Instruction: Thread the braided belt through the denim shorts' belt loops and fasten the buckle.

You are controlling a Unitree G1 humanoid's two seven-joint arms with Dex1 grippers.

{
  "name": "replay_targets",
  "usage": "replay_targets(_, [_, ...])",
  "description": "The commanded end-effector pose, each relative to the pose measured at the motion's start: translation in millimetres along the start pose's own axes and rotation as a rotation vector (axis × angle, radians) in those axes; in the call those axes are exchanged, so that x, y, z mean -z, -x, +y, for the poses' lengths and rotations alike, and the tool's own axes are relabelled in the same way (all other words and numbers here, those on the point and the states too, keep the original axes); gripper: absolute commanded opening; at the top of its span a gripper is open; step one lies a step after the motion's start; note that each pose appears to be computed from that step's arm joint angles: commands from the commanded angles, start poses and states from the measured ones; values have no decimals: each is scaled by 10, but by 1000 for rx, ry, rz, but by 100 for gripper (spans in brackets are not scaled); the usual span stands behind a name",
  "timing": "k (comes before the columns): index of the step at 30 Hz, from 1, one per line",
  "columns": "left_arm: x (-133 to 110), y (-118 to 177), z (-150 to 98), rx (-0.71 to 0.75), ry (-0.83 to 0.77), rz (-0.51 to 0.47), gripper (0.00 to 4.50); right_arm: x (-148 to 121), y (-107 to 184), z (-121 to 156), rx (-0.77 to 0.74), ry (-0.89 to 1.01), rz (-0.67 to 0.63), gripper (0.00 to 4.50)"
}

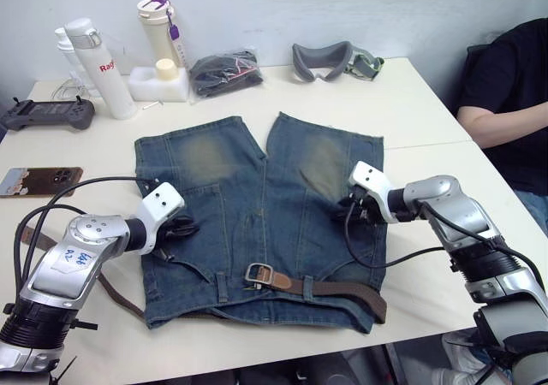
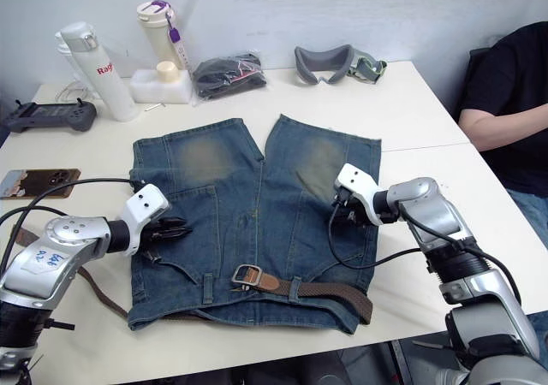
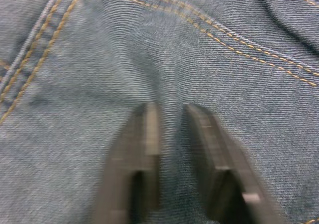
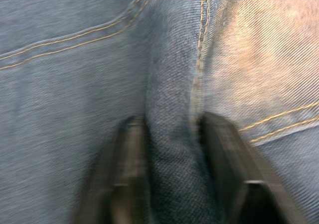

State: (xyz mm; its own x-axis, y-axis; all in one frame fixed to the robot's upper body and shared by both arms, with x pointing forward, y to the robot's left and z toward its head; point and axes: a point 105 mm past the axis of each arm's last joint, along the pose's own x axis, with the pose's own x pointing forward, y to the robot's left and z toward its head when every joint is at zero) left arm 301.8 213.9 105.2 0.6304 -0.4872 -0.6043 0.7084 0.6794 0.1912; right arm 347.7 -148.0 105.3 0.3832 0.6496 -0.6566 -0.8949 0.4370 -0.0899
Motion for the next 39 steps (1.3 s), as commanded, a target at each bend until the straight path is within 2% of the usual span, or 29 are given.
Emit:
replay_targets(1, [136, -14, -165, 64, 100, 21, 0, 182, -37, 135, -86, 63, 68, 10])
replay_targets(4, [-32, 26, -100, 38, 160, -81, 0, -79, 68, -79, -16, 161, -1, 9])
replay_targets(8, [-269, -7, 224, -106, 201, -196, 0, -500, 136, -459, 145, 254, -107, 9])
replay_targets(14, [-603, -138, 584, -257, 197, -299, 0, -718, 72, -783, 274, 323, -120, 9])
replay_targets(19, [-728, -318, 761, -305, 170, -299, 0, -680, 7, -908, 329, 302, -105, 9])
replay_targets(24, [-588, -470, 641, -232, 151, -213, 0, -663, -64, -925, 349, 259, -147, 9])
replay_targets(26, [-512, -461, 533, -170, 144, -186, 74, -675, -87, -898, 326, 234, -177, 113])
replay_targets(27, [-500, -451, 508, -157, 147, -184, 109, -676, -92, -888, 316, 225, -184, 147])
replay_targets(31, [-515, -272, 479, -118, 184, -215, 293, -762, 4, -887, 297, 241, -221, 343])
replay_targets(32, [-540, -202, 492, -120, 183, -228, 309, -800, 51, -900, 301, 245, -237, 369])
replay_targets(33, [-590, -114, 510, -122, 182, -253, 374, -848, 108, -909, 300, 243, -258, 438])
replay_targets(34, [-651, -28, 525, -118, 190, -286, 391, -892, 156, -896, 275, 223, -285, 446])
replay_targets(35, [-715, 62, 527, -105, 189, -322, 437, -931, 206, -870, 236, 200, -310, 450])
replay_targets(37, [-825, 214, 439, -33, 176, -381, 446, -993, 299, -772, 130, 170, -354, 450])
replay_targets(39, [-838, 297, 315, 37, 138, -383, 446, -1014, 370, -642, 28, 166, -370, 450])
